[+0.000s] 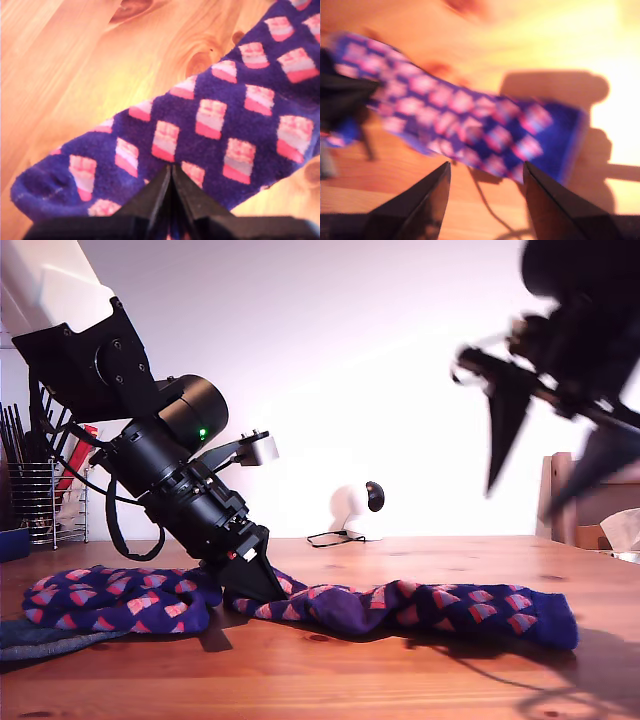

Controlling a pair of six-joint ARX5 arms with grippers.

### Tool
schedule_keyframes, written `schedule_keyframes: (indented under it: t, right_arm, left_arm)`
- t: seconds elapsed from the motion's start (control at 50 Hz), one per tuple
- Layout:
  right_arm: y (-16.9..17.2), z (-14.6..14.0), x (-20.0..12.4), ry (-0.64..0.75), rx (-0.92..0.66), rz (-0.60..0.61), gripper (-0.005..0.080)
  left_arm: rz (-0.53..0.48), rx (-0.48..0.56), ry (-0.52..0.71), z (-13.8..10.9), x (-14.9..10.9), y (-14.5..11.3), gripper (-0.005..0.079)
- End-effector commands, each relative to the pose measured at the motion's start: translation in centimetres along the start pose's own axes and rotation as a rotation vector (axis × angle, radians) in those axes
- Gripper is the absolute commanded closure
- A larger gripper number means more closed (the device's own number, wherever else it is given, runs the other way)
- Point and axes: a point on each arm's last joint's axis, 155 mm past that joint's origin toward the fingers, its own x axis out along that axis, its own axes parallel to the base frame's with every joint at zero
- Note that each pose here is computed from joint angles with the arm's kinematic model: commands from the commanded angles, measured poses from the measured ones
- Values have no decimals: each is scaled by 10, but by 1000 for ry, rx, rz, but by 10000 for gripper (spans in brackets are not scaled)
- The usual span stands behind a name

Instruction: Fold the socks in front of you. After folding them, place them to the right side.

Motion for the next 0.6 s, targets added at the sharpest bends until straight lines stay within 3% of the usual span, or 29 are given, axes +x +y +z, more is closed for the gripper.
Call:
schedule_keyframes:
  t: [0.0,0.58]
  right_arm:
    - [-5,-5,3,-8,26,10,336]
    - [-41,-13,25,-51,106,23,336]
  left_arm:
    - [-67,-60,130,-53,20,-22,764]
    - [-73,-58,135,-54,20,-24,764]
